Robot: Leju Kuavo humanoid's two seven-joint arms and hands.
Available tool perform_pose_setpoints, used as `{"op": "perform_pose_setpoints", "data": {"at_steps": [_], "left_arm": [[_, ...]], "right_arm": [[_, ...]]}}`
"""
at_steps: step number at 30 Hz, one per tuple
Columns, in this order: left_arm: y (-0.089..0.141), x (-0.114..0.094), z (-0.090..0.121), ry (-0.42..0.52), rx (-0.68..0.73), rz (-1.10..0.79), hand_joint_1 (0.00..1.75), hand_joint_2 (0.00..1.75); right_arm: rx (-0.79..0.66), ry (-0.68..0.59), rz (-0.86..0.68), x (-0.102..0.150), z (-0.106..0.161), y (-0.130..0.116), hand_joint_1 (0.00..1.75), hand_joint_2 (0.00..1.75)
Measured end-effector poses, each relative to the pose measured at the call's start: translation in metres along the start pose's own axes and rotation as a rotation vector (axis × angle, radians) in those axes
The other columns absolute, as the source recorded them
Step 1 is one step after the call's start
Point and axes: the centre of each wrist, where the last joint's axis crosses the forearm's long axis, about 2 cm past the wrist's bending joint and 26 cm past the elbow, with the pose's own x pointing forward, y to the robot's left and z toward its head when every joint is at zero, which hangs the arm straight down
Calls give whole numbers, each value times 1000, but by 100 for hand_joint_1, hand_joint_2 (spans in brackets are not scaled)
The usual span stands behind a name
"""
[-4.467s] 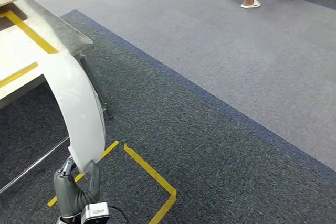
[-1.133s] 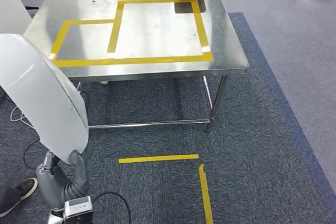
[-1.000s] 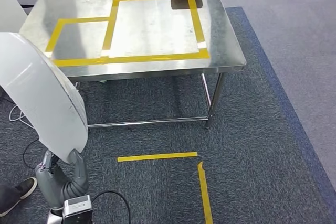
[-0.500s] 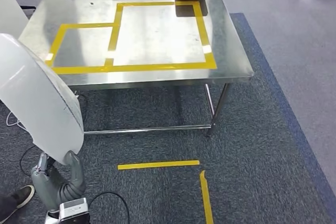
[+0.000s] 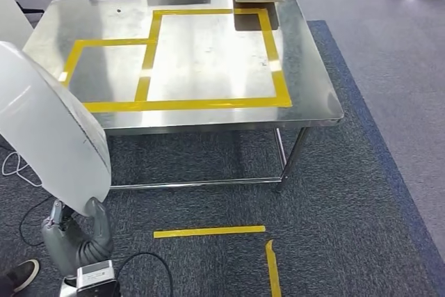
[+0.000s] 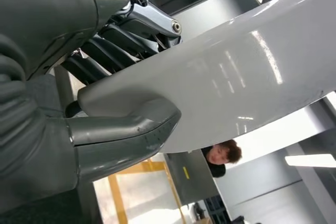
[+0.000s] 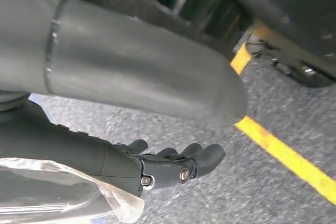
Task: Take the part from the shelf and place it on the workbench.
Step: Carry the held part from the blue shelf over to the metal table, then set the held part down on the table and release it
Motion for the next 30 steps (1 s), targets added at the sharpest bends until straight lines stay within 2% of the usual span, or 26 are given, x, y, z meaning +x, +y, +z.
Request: {"op": "perform_pose_setpoints", "data": {"at_steps": [6,30], "left_arm": [[0,0,-2,-8,1,3,175,175],[-4,2,-5,-22,-4,21,175,175]], "right_arm": [[19,-15,-59,1,0,1,0,0],[66,-48,-95,3,1,4,0,0]]}}
